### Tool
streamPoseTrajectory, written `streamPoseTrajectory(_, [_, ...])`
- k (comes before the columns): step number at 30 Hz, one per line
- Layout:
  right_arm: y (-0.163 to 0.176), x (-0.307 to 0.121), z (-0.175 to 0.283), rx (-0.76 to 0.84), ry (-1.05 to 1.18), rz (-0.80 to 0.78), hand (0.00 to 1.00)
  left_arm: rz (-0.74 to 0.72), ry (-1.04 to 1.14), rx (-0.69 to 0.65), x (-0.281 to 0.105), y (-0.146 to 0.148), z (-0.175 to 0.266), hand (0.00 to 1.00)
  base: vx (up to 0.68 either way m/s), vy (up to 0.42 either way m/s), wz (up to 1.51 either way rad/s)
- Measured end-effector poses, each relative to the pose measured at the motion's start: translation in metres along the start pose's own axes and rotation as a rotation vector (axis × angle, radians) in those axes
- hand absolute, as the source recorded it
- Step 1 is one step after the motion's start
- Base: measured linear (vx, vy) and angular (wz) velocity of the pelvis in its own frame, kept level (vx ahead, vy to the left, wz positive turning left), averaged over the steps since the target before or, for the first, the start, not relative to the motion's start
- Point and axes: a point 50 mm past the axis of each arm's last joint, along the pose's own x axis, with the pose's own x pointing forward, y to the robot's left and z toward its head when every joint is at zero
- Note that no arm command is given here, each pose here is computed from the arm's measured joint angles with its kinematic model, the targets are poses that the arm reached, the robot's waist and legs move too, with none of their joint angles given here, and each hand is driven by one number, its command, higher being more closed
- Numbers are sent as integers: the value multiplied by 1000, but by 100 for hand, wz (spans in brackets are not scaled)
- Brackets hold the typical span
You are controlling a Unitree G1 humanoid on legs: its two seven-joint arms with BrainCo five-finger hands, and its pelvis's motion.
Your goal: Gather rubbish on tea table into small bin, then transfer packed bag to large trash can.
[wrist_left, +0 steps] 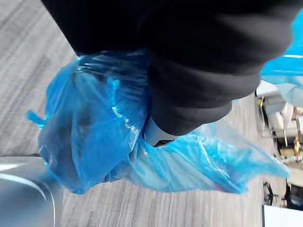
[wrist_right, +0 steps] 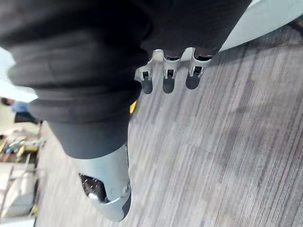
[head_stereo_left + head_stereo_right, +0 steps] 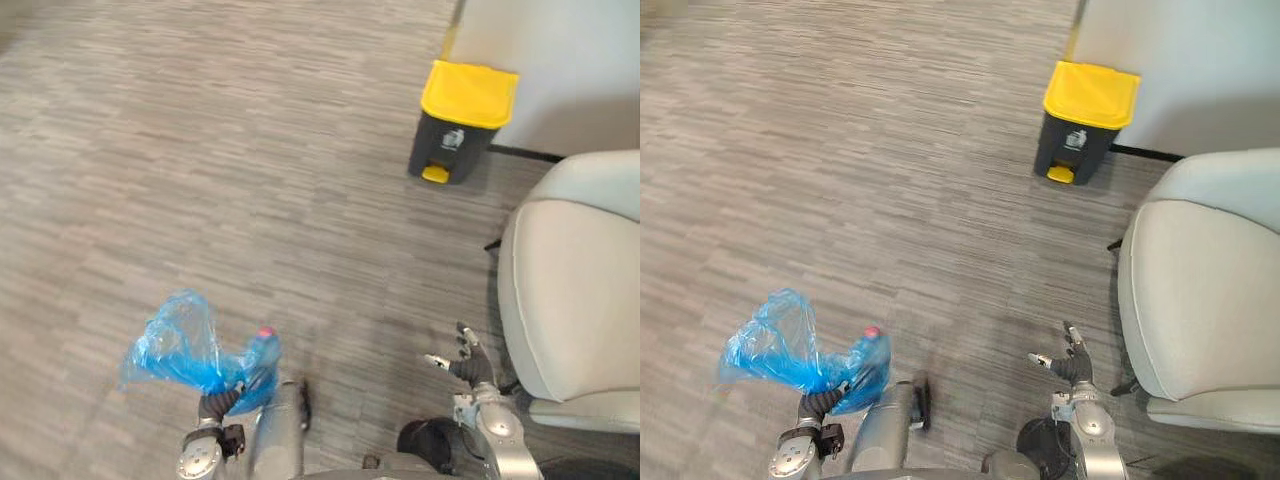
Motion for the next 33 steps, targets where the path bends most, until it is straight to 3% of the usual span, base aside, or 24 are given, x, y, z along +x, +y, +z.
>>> streamPoseTrajectory(7, [15, 3, 8, -68, -30, 64, 0, -25, -30, 58, 8, 2, 11, 100, 540, 154, -78])
streamPoseTrajectory(13, [7, 2, -1, -123, 13, 53, 0, -17, -15, 75, 15, 5, 11, 100, 554, -65, 18])
streamPoseTrajectory(19, [11, 4, 11, -107, -32, 52, 0, -63, -7, 15, 11, -20, 7, 100, 565, -104, -29])
streamPoseTrajectory(26, [-5, 8, 3, -86, 13, -41, 0, -51, 1, 16, 9, -17, 4, 100, 552, 119, -36])
streamPoseTrajectory(33, [-2, 5, -6, -90, 51, -29, 0, -50, -26, 36, 15, -15, 13, 100, 559, 182, 23])
